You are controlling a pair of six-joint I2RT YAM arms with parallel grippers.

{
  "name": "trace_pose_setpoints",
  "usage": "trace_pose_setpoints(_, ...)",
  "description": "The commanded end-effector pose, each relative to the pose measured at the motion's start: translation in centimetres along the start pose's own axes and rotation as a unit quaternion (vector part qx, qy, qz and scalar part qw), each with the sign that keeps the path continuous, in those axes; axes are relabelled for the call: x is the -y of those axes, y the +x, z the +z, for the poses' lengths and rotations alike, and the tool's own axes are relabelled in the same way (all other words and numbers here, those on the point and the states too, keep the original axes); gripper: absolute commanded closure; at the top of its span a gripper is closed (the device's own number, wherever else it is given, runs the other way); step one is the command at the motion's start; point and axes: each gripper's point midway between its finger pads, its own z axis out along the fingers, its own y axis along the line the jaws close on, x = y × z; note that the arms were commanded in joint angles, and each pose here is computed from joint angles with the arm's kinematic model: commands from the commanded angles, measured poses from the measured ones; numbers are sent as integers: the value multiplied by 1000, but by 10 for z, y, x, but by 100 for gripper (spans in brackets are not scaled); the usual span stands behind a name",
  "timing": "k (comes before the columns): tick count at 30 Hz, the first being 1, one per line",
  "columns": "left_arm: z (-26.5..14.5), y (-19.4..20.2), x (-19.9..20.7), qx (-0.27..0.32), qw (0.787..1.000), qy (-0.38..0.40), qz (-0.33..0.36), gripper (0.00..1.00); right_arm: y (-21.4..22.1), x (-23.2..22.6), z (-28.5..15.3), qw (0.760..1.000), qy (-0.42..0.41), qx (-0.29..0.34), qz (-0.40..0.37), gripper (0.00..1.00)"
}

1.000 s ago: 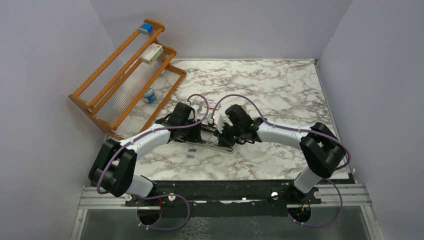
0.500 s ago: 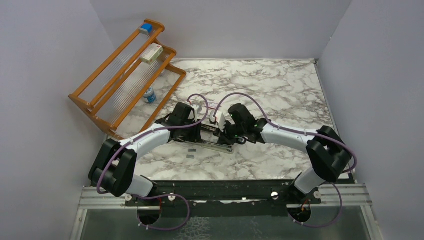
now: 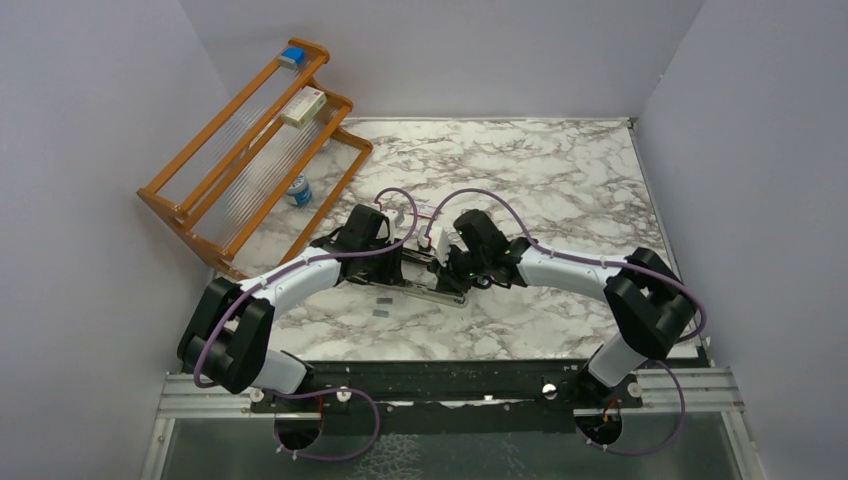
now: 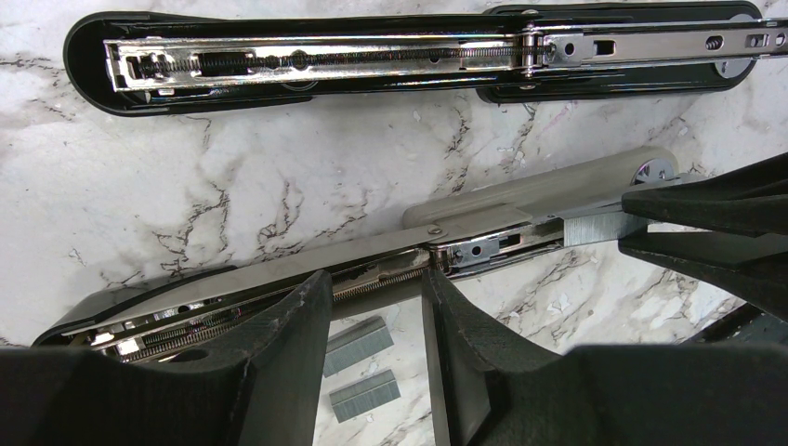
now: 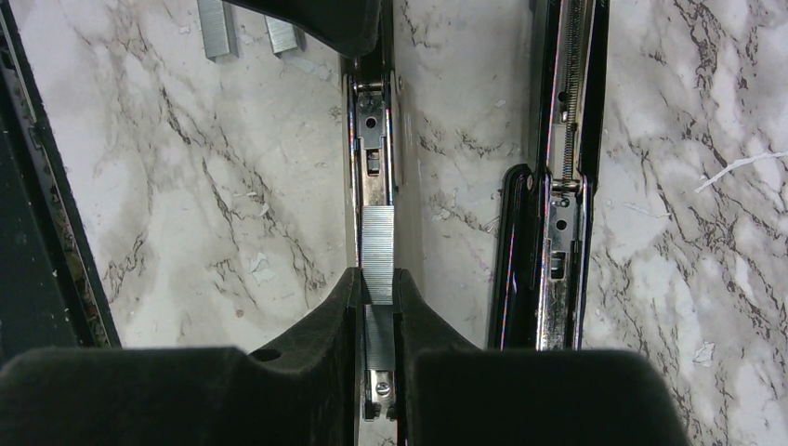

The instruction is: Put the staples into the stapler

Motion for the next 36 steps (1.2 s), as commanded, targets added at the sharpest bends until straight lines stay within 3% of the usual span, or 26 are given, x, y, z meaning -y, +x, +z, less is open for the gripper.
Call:
trace_pose_setpoints(1, 3, 7, -6, -17, 1000, -15, 6, 56, 7, -2, 4, 1000, -7, -15, -2, 98)
trace_pose_setpoints(16, 3, 7, -6, -18, 1000, -14, 6, 56, 9, -2, 3, 1000, -6, -22, -3, 98)
trace_pose_setpoints(24, 3, 7, -6, -18, 1000, -15, 5, 56, -13, -6, -7, 1000, -10, 24, -18, 98)
trace_pose_setpoints(36, 3, 6, -6, -17, 1000, -15, 6, 56, 1, -11, 1, 1000, -29, -2, -12, 98)
